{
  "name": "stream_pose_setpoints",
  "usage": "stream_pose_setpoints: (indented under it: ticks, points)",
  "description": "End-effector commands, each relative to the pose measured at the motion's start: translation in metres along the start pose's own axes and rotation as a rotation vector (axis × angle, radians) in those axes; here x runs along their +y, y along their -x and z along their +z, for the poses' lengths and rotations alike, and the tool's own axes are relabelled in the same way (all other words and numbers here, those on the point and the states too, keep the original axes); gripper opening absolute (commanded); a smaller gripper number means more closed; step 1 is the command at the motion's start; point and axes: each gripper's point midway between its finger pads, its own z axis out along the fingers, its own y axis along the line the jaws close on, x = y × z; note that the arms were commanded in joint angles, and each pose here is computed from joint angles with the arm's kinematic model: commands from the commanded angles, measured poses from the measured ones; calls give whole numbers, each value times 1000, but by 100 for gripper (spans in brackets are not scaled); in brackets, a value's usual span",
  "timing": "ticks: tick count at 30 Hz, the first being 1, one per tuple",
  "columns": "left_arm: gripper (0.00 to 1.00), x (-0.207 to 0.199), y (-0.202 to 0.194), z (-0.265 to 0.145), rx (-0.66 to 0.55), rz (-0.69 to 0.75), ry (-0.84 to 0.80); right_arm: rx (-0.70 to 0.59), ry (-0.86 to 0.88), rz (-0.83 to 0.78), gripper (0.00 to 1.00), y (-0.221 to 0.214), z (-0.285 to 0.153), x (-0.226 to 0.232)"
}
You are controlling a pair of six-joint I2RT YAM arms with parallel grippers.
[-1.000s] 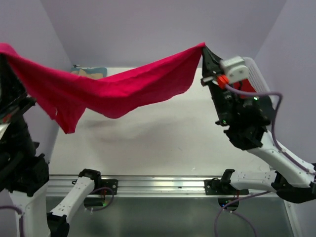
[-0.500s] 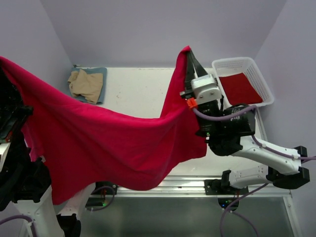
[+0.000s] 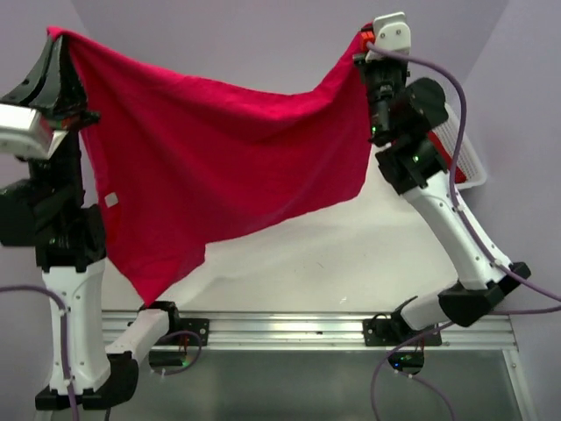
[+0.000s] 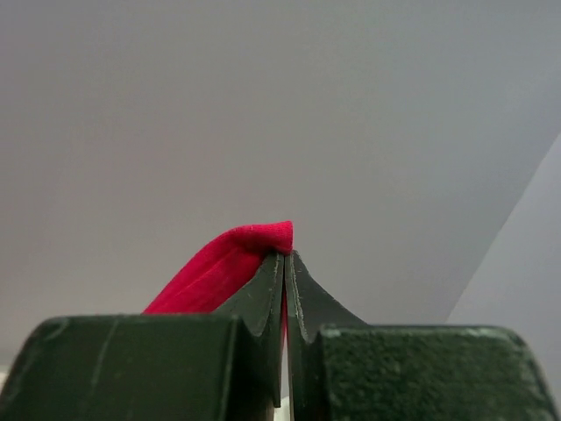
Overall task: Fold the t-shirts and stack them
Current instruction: Flatten the tshirt out
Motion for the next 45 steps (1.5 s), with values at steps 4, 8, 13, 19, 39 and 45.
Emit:
stream_pose_setpoints:
  ticks: [4,8,13,19,39,45]
  points:
    - [0,4,-97,26,150,49,68,236,26,113,0,-131,58,-2]
    - [0,6,-161,30,243,91,105,337,-24,175,0,-196,71,-32]
    - [0,0,-178,27,259,82,86,220,-92,157,0,-163,55,-71]
    - [0,-8,-74,24,102,112,64,-51,-109,127,0,-31,-5,-105]
    - [0,-15,129,-58,-296,62,-42,-341,-76,173,0,83,-120,-133]
    - [0,16,9,-28,-167,16,88,-110,-140,100,0,0,-45,-90]
